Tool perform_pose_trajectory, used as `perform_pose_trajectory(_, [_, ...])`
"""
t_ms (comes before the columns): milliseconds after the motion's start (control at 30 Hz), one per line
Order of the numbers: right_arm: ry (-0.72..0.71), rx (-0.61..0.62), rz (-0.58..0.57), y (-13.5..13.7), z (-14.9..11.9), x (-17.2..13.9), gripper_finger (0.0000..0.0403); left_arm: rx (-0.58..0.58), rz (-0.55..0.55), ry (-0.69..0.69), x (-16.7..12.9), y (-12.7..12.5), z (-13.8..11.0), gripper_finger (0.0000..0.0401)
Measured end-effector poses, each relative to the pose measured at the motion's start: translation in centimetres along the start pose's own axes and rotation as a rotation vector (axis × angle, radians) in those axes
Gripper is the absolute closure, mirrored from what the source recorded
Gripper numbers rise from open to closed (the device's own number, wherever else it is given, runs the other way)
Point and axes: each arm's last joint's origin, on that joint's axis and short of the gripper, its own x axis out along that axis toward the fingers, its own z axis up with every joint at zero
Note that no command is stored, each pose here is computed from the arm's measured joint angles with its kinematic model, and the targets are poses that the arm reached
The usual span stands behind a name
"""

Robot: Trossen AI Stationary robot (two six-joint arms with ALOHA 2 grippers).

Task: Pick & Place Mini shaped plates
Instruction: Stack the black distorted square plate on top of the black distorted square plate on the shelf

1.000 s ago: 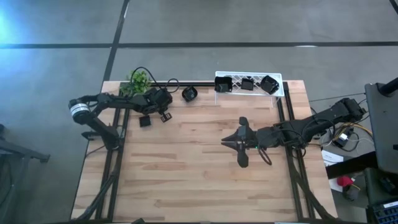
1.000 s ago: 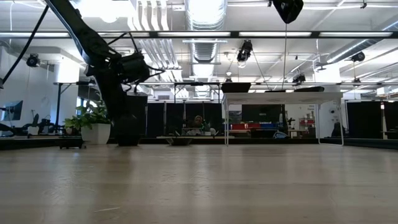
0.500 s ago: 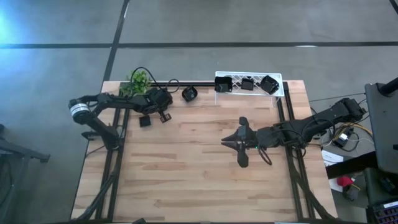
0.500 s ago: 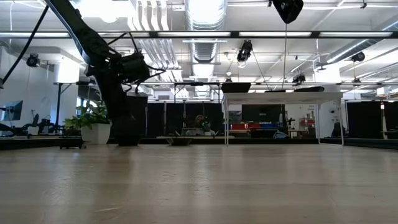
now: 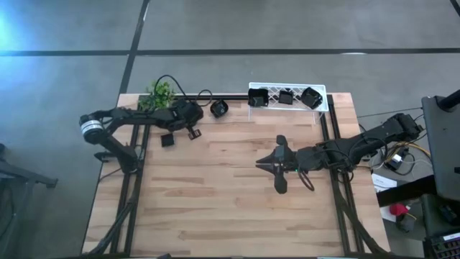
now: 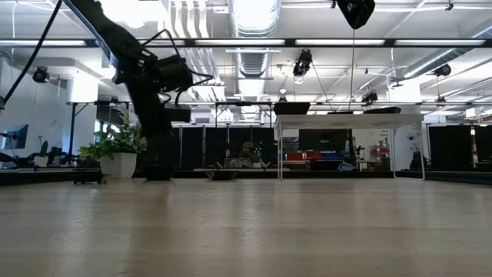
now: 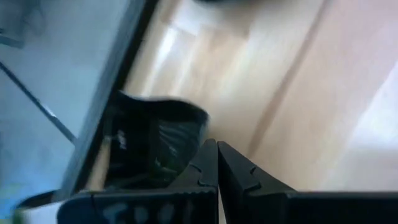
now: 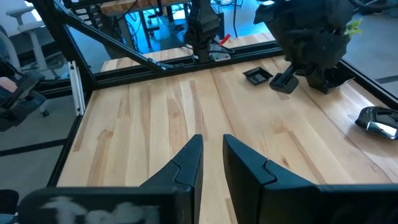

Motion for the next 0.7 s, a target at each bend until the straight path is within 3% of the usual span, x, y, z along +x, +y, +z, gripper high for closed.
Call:
perform_pose_trajectory(300, [0.000,0.000,0.000,0.00,0.00,0.00,0.0346,-0.081,0.012,-0.035,-0.69,0.34,1.10,0.0394])
perform_pose_trajectory(567, [0.000,-0.003,0.000,-0.01,0.01,0.00,0.0346,-0.081,0.009,-0.017,-0.69,0.29,0.91,0.0332])
perform_pose_trajectory(700, [0.000,-0.001,0.000,-0.01,0.00,0.00,0.0346,-0.140,0.008,-0.003,-0.61,0.40,0.74,0.0309])
